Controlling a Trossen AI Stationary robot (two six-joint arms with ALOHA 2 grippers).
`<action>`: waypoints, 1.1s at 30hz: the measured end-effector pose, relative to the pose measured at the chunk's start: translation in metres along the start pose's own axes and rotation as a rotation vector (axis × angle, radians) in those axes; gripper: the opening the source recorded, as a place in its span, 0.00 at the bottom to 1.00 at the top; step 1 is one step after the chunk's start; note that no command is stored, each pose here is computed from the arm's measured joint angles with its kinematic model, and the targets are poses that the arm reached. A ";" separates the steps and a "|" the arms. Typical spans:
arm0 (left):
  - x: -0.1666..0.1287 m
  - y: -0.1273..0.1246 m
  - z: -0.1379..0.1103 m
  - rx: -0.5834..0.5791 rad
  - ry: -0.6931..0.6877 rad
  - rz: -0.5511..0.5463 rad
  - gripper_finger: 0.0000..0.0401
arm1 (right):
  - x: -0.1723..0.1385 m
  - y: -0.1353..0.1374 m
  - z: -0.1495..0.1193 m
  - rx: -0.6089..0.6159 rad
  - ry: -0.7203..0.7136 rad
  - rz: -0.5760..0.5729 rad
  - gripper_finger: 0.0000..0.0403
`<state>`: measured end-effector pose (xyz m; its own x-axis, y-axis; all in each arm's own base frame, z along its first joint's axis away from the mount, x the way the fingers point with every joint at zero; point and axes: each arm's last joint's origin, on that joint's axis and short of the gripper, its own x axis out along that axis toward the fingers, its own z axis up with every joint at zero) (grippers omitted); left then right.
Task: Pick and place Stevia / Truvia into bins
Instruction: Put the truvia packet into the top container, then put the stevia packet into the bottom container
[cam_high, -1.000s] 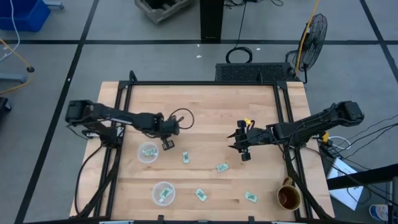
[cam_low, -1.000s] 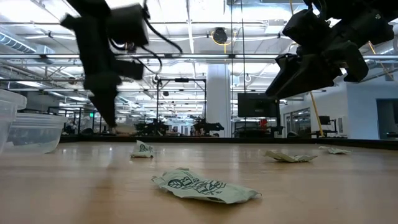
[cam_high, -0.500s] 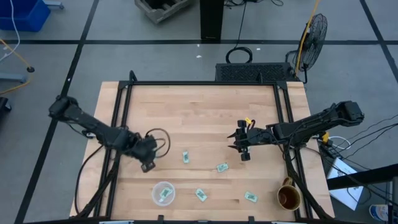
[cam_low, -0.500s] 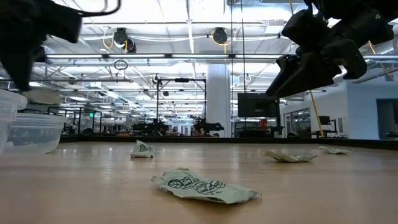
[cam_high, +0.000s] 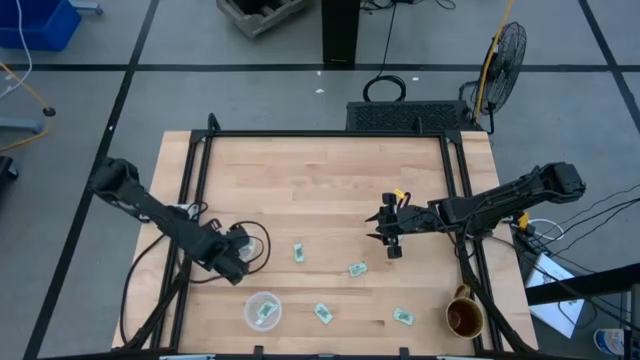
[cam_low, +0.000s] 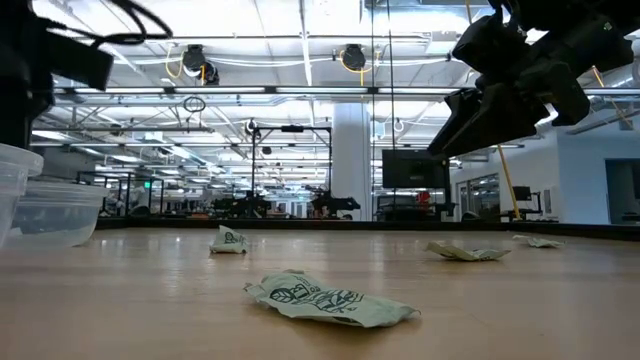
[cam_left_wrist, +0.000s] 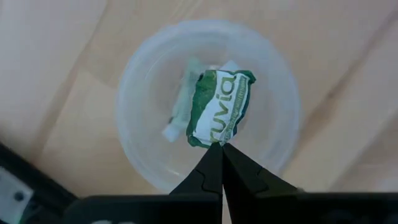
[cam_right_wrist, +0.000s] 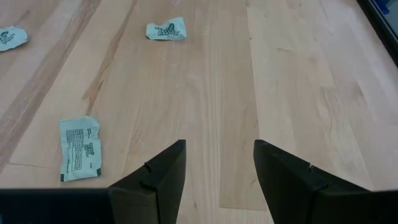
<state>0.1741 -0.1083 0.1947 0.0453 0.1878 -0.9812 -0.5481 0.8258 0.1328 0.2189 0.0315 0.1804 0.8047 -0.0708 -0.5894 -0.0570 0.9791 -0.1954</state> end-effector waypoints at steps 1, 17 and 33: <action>0.003 0.000 0.000 -0.002 0.009 0.016 0.02 | 0.000 0.000 0.000 0.000 0.000 0.000 0.45; 0.014 0.000 0.011 -0.044 0.055 0.047 0.05 | 0.000 0.000 -0.003 0.023 0.027 0.002 0.45; 0.015 0.003 0.017 -0.045 0.049 0.054 0.24 | 0.000 0.000 -0.006 0.052 0.065 -0.027 0.45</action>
<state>0.1871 -0.0943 0.1824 -0.0254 0.2041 -0.9786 -0.5855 0.7904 0.1800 0.2150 0.0300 0.1756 0.7653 -0.1080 -0.6345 -0.0034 0.9851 -0.1718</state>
